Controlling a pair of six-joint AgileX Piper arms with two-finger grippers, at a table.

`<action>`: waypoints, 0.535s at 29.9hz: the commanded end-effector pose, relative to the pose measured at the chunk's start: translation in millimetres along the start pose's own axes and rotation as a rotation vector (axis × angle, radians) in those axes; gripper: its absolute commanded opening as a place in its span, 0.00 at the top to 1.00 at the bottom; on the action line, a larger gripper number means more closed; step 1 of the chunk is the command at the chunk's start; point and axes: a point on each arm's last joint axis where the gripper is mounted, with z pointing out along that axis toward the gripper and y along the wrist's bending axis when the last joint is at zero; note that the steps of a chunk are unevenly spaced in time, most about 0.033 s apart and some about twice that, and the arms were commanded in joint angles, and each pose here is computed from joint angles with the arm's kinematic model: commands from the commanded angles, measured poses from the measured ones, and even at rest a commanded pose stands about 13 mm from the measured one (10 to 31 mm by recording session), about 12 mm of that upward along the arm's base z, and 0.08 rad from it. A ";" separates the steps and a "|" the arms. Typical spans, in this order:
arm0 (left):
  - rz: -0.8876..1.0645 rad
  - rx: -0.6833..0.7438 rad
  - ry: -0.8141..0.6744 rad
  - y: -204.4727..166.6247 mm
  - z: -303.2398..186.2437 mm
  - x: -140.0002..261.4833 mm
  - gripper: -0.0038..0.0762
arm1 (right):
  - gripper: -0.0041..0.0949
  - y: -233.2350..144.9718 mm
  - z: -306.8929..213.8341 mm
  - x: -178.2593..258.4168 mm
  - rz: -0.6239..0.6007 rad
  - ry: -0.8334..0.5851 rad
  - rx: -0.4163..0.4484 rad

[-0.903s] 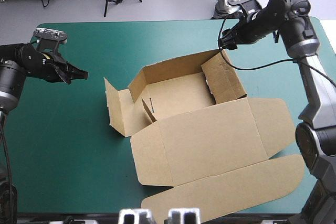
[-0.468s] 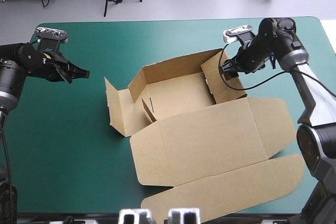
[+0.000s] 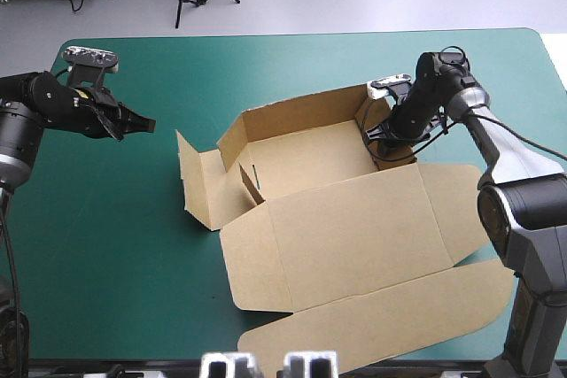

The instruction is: Fold the box

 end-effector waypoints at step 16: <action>-0.056 -0.114 -0.160 8.0 -20.6 -12.9 0.91 | 0.98 9.2 -155.1 1.9 -0.090 -0.422 0.111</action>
